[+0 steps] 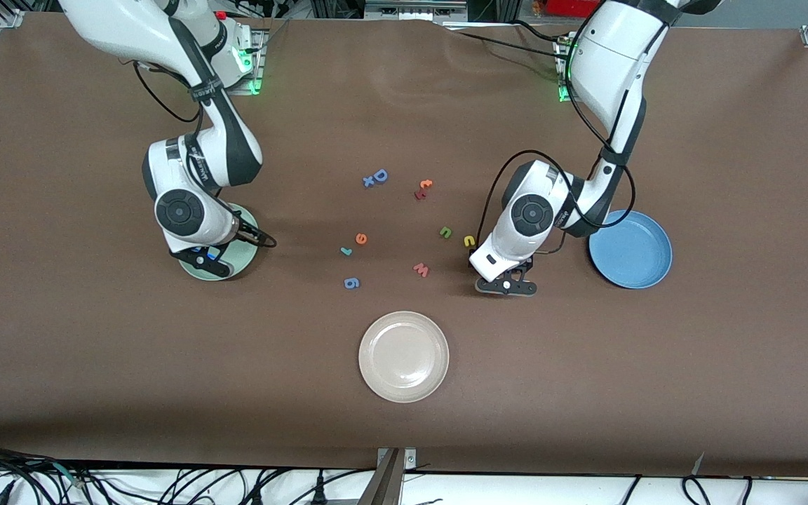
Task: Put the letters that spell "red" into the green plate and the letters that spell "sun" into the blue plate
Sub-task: 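Grasp the orange e with the right gripper while the left gripper lifts 2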
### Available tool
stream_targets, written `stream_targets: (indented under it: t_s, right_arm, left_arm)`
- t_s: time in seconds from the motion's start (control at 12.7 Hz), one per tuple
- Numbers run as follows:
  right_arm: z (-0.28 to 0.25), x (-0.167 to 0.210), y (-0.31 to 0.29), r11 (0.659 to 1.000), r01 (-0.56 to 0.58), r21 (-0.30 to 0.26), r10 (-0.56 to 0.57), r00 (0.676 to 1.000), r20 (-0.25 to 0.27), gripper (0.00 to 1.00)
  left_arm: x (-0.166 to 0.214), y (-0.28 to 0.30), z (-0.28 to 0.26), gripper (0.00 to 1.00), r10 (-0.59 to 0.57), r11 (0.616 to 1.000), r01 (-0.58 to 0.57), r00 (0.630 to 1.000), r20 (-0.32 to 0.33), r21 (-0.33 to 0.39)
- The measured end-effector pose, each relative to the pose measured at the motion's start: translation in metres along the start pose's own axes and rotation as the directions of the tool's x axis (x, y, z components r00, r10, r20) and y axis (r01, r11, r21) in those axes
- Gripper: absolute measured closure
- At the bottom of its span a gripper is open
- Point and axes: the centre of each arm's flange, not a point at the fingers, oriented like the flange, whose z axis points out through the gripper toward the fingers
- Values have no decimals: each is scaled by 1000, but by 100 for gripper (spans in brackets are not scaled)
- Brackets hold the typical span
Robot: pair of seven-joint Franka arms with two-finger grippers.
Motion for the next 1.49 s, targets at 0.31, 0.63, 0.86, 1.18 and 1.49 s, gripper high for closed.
stream_targets:
  t_s: [0.31,0.63,0.86,1.18,1.49]
  right_arm:
    - [-26,-42,-64,993,-83,80,87,995,-53,7]
    - [-3,-74,-130,983,-95,158,112,988,-104,9]
    - [18,-86,-172,977,-112,179,133,985,-108,11]
    - [36,-110,-199,976,-112,188,135,985,-112,22]
    - [48,-121,-205,979,-106,172,126,986,-108,35]
  left_arm:
    - [-9,3,8,26,12,1000,-13,1000,17,9]
    - [-14,4,11,26,16,1000,-16,1000,24,13]
    - [-14,4,11,26,16,1000,-16,1000,24,13]
    - [-13,2,9,23,14,1000,-14,1000,22,14]
    - [-11,0,4,20,9,1000,-10,1000,15,14]
